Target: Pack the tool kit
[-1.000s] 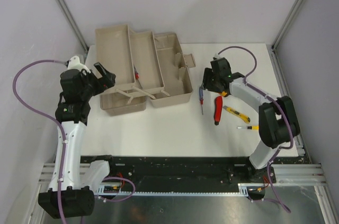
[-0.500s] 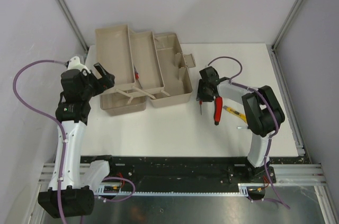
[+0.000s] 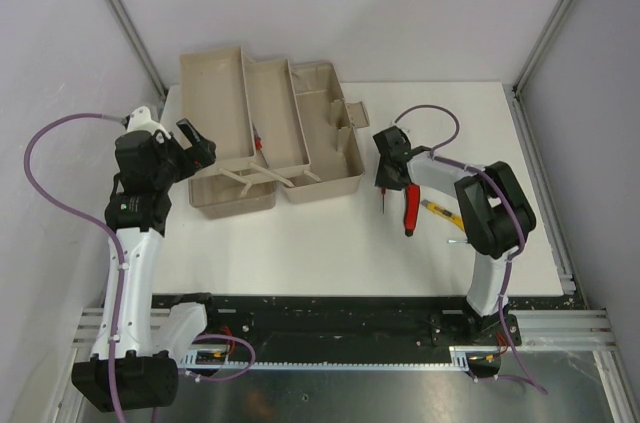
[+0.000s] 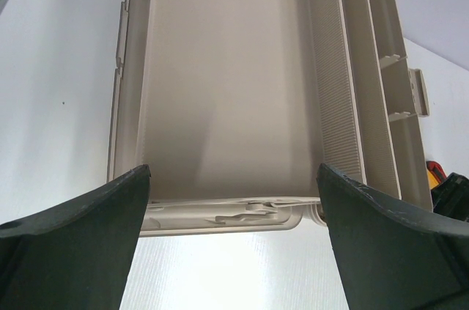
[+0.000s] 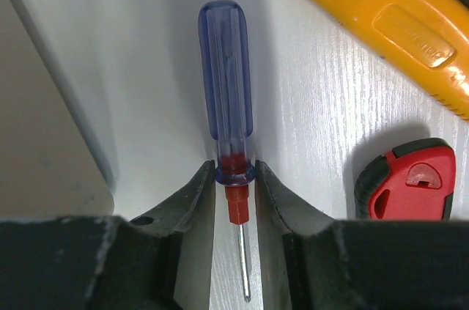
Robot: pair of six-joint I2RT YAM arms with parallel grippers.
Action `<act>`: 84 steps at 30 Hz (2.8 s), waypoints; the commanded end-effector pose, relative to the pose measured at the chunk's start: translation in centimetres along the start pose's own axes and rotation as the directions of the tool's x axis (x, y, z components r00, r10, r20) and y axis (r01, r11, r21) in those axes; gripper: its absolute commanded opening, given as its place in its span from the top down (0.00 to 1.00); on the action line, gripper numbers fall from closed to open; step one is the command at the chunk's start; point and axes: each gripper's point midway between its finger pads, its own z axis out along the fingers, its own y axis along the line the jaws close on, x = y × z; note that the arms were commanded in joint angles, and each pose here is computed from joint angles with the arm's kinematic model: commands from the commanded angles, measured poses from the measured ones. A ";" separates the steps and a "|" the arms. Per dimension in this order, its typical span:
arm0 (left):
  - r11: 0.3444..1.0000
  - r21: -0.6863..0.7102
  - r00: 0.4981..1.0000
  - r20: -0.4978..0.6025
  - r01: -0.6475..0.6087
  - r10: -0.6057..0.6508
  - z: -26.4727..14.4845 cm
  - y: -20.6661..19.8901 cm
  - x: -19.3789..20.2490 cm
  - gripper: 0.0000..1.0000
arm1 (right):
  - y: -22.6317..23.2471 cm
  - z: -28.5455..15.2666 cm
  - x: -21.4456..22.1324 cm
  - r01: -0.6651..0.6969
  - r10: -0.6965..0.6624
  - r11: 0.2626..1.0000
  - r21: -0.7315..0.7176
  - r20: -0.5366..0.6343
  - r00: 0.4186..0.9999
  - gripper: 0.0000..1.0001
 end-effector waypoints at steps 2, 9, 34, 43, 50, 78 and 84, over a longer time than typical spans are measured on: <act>0.999 0.022 0.998 0.055 -0.032 0.030 -0.9 -0.9 -1.9 0.01 | 1.2 -3.5 -4.6 -0.006 0.009 1.000 -0.021 0.136 0.991 0.99; 1.000 0.001 0.997 0.067 -0.032 0.031 -1.1 -0.6 -2.2 0.01 | 4.1 -13.1 -12.1 -0.031 0.096 0.983 -0.181 0.363 0.927 1.00; 1.000 -0.026 0.998 0.067 -0.006 0.008 -1.5 -0.1 -1.9 0.01 | 31.5 -14.9 -12.6 0.303 -0.013 0.762 -0.572 0.455 0.890 0.95; 1.000 -0.028 0.999 0.052 -0.006 0.008 -1.1 -0.1 -1.7 0.01 | 32.4 -11.1 -12.6 0.385 -0.098 0.786 -0.484 0.517 0.851 0.85; 1.000 -0.029 0.998 0.063 -0.012 0.014 -0.9 -0.3 -2.6 0.00 | 32.4 -12.5 -13.2 0.428 -0.112 0.765 -0.481 0.556 0.824 0.47; 0.999 0.034 0.999 0.036 -0.012 0.010 -0.6 -1.8 -2.8 0.00 | -13.5 -17.2 -7.6 -0.558 0.490 0.817 0.144 0.336 0.804 0.26; 1.000 0.027 0.999 0.030 -0.012 0.011 -0.5 -1.5 -2.3 0.01 | -19.4 -16.6 -1.4 -0.786 0.732 0.588 0.192 0.285 0.618 0.35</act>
